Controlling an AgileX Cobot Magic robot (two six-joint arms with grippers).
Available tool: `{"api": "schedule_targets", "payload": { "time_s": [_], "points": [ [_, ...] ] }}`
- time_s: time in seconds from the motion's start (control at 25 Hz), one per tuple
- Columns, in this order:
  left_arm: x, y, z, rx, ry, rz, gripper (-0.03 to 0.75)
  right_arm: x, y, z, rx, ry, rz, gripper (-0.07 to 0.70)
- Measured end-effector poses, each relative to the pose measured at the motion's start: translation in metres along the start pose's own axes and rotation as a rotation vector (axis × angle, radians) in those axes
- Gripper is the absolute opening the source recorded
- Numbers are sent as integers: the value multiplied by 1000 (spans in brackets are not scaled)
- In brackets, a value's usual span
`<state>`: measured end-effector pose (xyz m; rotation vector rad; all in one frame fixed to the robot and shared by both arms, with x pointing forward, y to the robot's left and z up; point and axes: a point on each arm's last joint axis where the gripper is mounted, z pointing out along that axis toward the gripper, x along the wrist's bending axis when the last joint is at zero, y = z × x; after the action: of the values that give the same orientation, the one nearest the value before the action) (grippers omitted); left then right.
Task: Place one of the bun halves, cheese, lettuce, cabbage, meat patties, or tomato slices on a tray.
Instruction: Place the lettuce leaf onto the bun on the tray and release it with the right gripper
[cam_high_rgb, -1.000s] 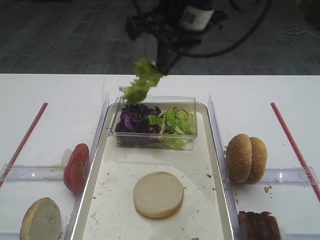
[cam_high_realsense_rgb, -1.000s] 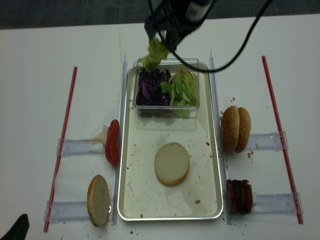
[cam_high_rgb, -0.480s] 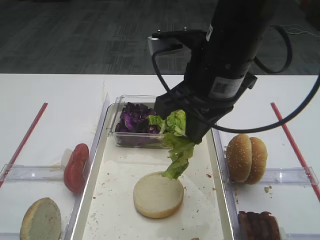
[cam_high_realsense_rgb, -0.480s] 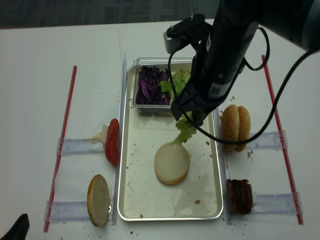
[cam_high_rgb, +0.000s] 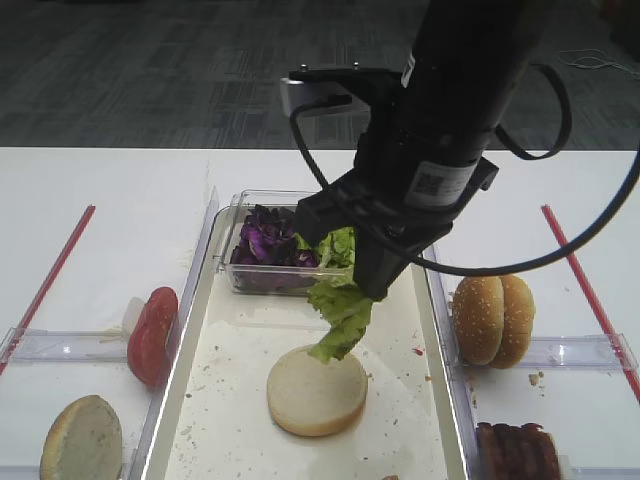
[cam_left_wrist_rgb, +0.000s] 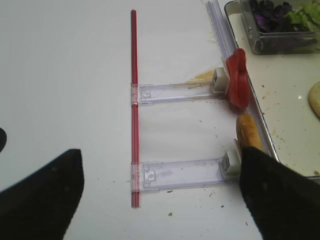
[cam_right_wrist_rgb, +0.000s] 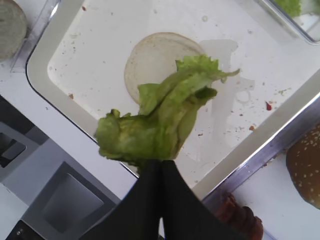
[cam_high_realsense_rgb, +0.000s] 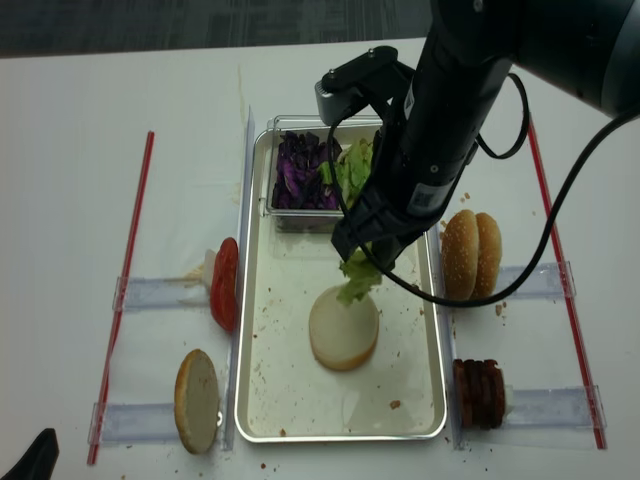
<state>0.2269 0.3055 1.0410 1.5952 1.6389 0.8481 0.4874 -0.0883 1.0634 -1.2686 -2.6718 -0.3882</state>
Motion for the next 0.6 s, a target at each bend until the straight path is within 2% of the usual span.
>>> {"api": "schedule_targets", "payload": {
  "time_s": [0.24, 0.6],
  "points": [
    [0, 0, 0, 0, 0, 0, 616, 2, 3, 7, 15, 48, 1, 36],
    [0, 0, 0, 0, 0, 0, 616, 8, 9, 33, 84, 47, -26, 36]
  ]
}}
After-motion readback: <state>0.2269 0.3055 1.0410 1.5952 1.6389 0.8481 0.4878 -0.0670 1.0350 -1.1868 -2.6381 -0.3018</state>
